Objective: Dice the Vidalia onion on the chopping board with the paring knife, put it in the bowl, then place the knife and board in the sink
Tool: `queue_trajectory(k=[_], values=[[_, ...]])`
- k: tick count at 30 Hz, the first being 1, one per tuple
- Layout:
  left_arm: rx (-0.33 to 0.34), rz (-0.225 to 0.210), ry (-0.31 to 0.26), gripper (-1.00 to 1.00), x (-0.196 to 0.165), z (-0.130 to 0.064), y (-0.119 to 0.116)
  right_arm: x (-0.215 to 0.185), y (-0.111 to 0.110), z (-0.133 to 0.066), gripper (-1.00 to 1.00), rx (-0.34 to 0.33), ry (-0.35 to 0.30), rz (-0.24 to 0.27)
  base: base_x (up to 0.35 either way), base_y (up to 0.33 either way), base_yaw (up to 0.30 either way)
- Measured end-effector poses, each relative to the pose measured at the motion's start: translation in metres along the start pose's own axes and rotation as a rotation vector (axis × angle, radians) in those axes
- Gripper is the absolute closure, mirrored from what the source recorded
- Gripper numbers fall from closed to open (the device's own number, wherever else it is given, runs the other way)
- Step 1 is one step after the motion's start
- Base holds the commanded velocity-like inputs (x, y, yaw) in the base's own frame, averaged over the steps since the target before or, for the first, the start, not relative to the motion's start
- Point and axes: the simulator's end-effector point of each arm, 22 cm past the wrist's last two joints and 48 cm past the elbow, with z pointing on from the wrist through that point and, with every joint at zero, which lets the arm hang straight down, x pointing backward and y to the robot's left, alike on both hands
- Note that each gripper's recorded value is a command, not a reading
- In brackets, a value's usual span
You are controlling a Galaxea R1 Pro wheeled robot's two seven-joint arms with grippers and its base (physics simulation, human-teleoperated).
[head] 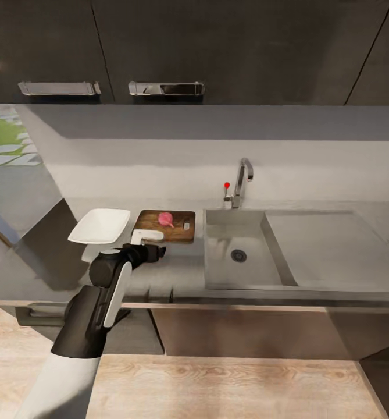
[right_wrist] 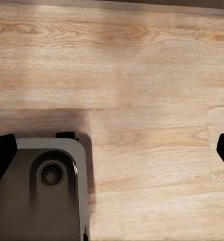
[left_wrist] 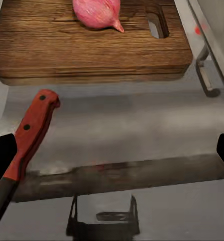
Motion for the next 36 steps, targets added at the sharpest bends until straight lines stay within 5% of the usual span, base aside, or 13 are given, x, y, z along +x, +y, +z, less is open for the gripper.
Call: queue_trajectory(k=[19, 36], values=[[0.001, -0.006, 0.041, -1.0, 0.028, 0.001, 0.0, 0.0, 0.0, 0.0, -1.0, 0.002, 0.0, 0.001, -0.237, 0.0, 0.0], [0.009, -0.019, 0.116, -1.0, 0.081, 0.0, -0.004, 0.0, -0.002, 0.0, -1.0, 0.004, -0.001, 0.001, -0.024, 0.0, 0.0]])
